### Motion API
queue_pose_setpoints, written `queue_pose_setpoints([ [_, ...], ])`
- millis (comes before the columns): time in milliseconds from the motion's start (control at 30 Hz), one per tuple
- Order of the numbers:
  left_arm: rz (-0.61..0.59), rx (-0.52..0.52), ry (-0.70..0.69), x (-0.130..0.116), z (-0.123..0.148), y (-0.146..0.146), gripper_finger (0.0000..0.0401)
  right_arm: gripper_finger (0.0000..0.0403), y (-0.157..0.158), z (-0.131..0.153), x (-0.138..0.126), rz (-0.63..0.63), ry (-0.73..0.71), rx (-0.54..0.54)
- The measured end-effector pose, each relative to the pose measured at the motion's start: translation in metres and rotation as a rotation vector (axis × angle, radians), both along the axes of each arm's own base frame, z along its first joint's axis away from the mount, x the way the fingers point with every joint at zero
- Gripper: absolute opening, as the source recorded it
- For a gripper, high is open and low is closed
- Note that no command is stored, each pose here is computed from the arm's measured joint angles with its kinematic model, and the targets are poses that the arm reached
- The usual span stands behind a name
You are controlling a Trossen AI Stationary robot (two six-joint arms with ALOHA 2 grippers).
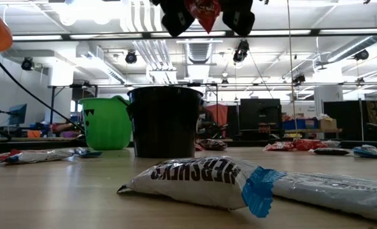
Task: Sort candy
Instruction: Put the red candy pack into the orange bucket
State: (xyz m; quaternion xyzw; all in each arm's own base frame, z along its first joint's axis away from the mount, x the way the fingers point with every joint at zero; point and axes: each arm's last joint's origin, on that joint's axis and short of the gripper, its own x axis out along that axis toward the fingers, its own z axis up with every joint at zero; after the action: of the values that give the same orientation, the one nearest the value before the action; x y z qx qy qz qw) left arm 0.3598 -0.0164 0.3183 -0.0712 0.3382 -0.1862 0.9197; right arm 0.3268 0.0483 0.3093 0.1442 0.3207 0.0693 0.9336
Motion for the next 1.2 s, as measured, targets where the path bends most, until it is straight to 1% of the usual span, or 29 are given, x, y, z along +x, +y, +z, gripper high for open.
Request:
queue_pose_setpoints([
  [67,-0.012,0.010,-0.009,-0.0002,0.0006,-0.0005,0.0016,0.0009,0.0000,0.0027,0.0002,0.005,-0.003,-0.005],
  [100,-0.012,0.010,-0.011,-0.0003,0.0009,-0.0004,0.0010,0.0009,0.0000,0.0035,-0.0001,0.007,0.000,-0.010],
  [467,-0.008,0.016,-0.021,0.0003,0.0015,-0.0002,0.0002,0.0009,-0.0004,0.0031,-0.0009,0.006,0.013,-0.025],
  [667,-0.009,0.016,-0.021,0.0004,0.0014,-0.0002,0.0001,0.0014,-0.0003,0.0040,-0.0007,-0.007,0.016,-0.007],
  [800,-0.009,0.016,-0.022,0.0004,0.0016,-0.0002,0.0001,0.0036,-0.0004,0.0039,-0.0007,-0.016,0.020,0.005],
  [1033,-0.010,0.015,-0.026,-0.0005,0.0030,-0.0003,0.0000,0.0098,-0.0006,0.0041,-0.0006,-0.021,0.019,0.003],
  [1200,-0.012,0.014,-0.027,-0.0005,0.0032,-0.0005,0.0000,0.0132,-0.0006,0.0041,-0.0006,-0.032,0.023,0.018],
])
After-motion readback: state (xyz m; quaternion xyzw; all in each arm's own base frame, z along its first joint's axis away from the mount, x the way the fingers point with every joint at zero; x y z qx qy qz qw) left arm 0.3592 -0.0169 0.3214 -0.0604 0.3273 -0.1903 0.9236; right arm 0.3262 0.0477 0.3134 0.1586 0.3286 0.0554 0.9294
